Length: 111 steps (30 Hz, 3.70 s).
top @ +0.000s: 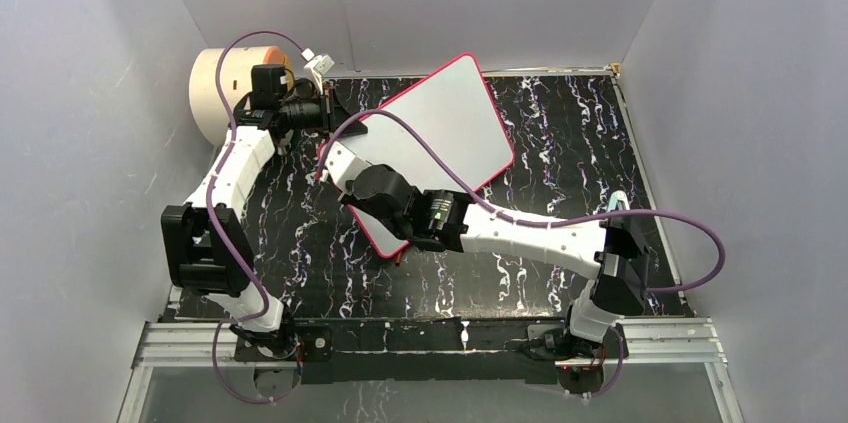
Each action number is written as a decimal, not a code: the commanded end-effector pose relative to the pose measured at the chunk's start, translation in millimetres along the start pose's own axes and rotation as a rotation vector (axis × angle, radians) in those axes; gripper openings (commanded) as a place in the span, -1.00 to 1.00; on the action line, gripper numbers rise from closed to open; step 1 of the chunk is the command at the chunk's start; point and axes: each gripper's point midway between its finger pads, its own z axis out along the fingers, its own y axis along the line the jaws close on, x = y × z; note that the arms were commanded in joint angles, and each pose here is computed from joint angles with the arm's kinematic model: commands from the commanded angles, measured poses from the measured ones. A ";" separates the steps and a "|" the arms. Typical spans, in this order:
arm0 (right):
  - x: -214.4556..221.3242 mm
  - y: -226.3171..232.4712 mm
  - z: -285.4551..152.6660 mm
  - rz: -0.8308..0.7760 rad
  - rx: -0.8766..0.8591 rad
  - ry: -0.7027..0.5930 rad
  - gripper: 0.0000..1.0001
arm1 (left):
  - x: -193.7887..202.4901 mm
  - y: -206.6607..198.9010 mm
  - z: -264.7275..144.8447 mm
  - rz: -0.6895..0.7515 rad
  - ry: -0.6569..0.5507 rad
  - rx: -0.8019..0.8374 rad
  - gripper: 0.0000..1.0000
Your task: Write a sentence on the whiteboard
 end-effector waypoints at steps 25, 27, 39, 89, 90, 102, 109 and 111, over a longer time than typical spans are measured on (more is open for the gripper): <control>8.7 15.3 -14.1 0.042 -0.100 0.096 -1.00 | 18.6 -9.6 -1.5 -0.025 0.041 0.015 -1.00; 3.1 11.0 -16.3 0.061 -0.085 0.059 -1.00 | 18.7 -9.7 -1.6 -0.024 0.040 0.015 -1.00; -30.3 -23.5 -22.5 0.148 0.051 -0.146 -1.00 | 19.2 -10.6 -1.1 -0.026 0.041 0.019 -1.00; -23.9 -11.6 0.8 0.154 -0.005 -0.138 -1.00 | 21.2 -9.7 1.2 -0.029 0.045 0.021 -1.00; -24.0 -11.3 1.1 0.153 -0.006 -0.138 -1.00 | 21.2 -9.6 1.3 -0.030 0.046 0.021 -1.00; -18.7 -21.3 7.9 0.167 0.054 -0.140 -1.00 | 21.7 -9.8 1.6 -0.030 0.046 0.023 -1.00; -13.2 -31.2 8.8 0.173 0.097 -0.132 -1.00 | 22.1 -9.2 2.3 -0.032 0.048 0.024 -1.00; -11.0 -32.6 9.1 0.173 0.102 -0.124 -1.00 | 22.7 -8.5 2.4 -0.035 0.049 0.021 -1.00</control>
